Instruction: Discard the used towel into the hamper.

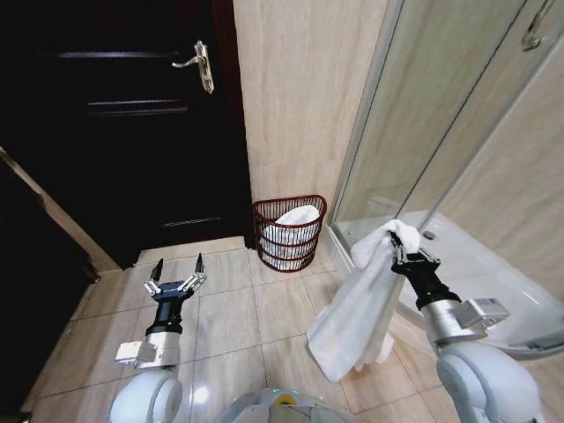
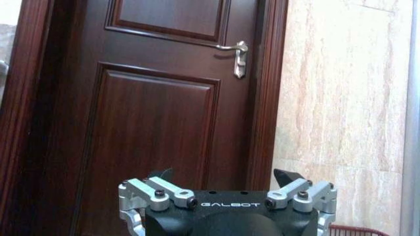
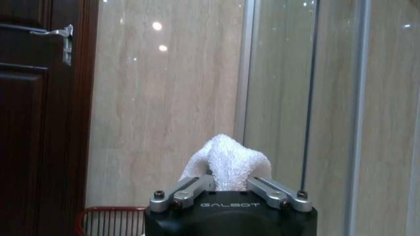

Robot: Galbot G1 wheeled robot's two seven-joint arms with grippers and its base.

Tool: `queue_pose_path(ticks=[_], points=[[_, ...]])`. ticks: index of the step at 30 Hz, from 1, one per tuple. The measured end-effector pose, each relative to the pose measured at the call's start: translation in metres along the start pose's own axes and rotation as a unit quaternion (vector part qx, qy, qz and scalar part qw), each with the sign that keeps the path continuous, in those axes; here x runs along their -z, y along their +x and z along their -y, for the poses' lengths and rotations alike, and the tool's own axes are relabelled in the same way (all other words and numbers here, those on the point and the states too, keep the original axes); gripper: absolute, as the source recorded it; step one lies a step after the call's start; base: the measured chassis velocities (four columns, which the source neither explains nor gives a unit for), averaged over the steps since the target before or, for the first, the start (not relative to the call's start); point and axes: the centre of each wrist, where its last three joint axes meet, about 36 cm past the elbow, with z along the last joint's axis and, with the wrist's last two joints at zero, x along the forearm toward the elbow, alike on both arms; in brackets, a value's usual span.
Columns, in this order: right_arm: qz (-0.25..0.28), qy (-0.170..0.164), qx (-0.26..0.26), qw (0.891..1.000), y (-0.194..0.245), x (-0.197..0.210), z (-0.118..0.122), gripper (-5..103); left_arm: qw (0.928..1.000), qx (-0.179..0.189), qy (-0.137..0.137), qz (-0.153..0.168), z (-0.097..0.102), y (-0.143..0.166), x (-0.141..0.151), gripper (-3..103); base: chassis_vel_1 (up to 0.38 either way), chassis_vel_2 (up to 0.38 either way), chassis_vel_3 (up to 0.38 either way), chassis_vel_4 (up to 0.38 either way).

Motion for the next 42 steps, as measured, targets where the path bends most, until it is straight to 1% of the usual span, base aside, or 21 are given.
queue_pose_path(ticks=[9, 22, 34, 42], points=[[-0.001, -0.007, 0.010, 1.000, -0.0007, -0.0019, -0.0069, 4, 0.9999, 0.010, 0.003, -0.001, 0.0014, 0.0015, -0.0002, 100, 0.000, 0.000, 0.000, 0.000], [0.003, -0.001, 0.013, 1.000, -0.0005, -0.0012, -0.0043, 4, 0.9998, 0.019, 0.007, -0.002, 0.0051, 0.0038, -0.0010, 100, 0.014, 0.012, 0.014, 0.019], [0.005, -0.002, 0.015, 1.000, -0.0014, -0.0001, -0.0036, 4, 0.9997, 0.022, -0.006, 0.003, 0.0057, 0.0054, 0.0018, 100, 0.035, 0.028, 0.024, 0.030], [0.010, -0.006, 0.020, 1.000, -0.0028, 0.0005, -0.0055, 4, 0.9997, 0.024, -0.009, 0.005, 0.0058, 0.0076, 0.0068, 100, 0.000, 0.000, 0.000, 0.000]])
